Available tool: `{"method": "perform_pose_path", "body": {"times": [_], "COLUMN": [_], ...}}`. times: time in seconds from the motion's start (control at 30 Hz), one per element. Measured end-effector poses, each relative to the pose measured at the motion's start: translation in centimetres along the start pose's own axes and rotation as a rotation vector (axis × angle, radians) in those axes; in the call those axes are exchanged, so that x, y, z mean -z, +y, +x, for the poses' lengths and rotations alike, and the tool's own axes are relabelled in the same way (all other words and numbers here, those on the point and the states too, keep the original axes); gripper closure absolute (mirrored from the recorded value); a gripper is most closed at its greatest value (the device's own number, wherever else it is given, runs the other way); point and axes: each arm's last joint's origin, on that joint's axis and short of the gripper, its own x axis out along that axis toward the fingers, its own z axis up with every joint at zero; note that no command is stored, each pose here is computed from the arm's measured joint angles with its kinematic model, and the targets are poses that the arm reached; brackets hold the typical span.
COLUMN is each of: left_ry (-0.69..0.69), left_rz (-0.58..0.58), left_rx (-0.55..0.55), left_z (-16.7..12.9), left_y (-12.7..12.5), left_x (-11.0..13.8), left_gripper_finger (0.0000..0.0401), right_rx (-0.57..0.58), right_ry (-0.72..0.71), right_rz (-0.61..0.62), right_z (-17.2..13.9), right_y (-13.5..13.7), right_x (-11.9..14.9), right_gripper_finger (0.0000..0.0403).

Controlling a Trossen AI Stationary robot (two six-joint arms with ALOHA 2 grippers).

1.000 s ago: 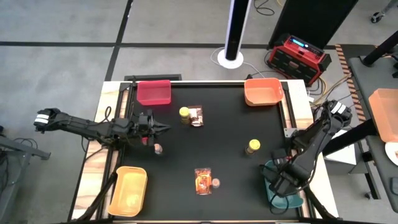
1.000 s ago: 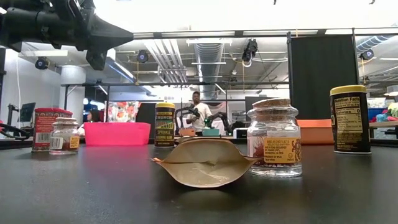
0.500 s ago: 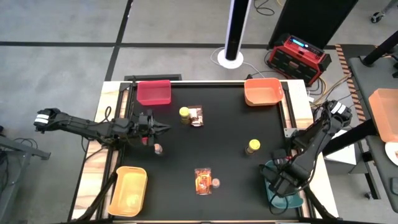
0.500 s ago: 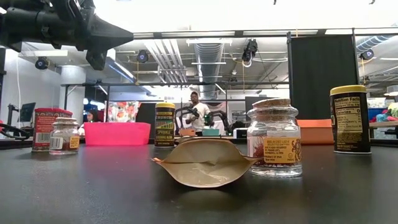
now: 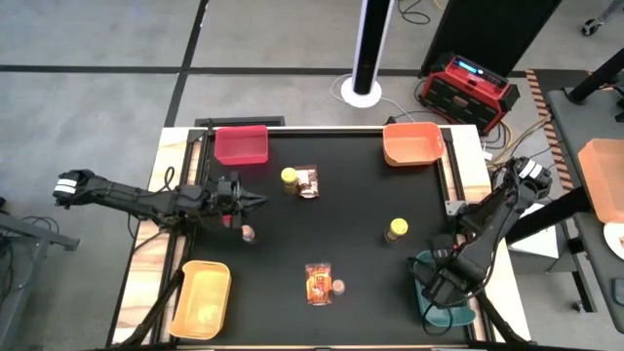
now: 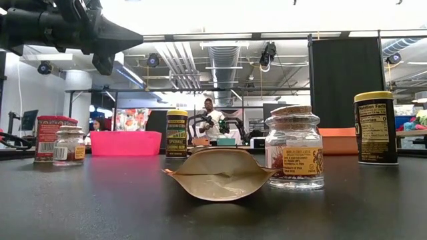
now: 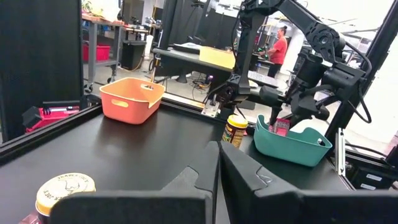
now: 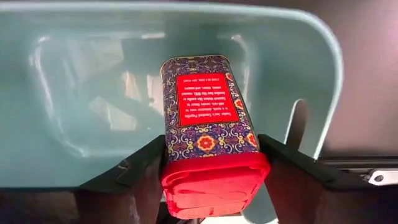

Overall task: Sort spices by type
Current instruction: Put the right red seasoning can into the blue bin

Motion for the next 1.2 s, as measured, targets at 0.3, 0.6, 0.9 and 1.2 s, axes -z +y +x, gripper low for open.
{"method": "perform_pose_path", "body": {"times": [0.3,0.6,0.9,1.2], "left_ry": [0.000,-0.001,-0.001,0.000], "left_rz": [0.000,0.000,-0.003,-0.003], "left_rx": [0.000,0.000,0.000,0.000], "left_z": [0.0,0.0,0.0,0.0], "left_y": [0.0,0.0,0.0,0.0], "left_x": [0.0,0.0,0.0,0.0], "left_gripper_finger": [0.0401,0.0401,0.0401,0.0401], "right_rx": [0.034,0.069,0.002,-0.220], "right_ry": [-0.026,0.015,-0.056,-0.091], "right_rz": [0.065,0.126,0.193,0.083], "right_z": [0.1,-1.9,-4.3,-2.4], "right_y": [-0.2,-0.4,0.4,2.8], "right_x": [-0.1,0.4,-0.1,-1.7], "right_gripper_finger": [0.0111,0.0101,0.0158,0.0329]}}
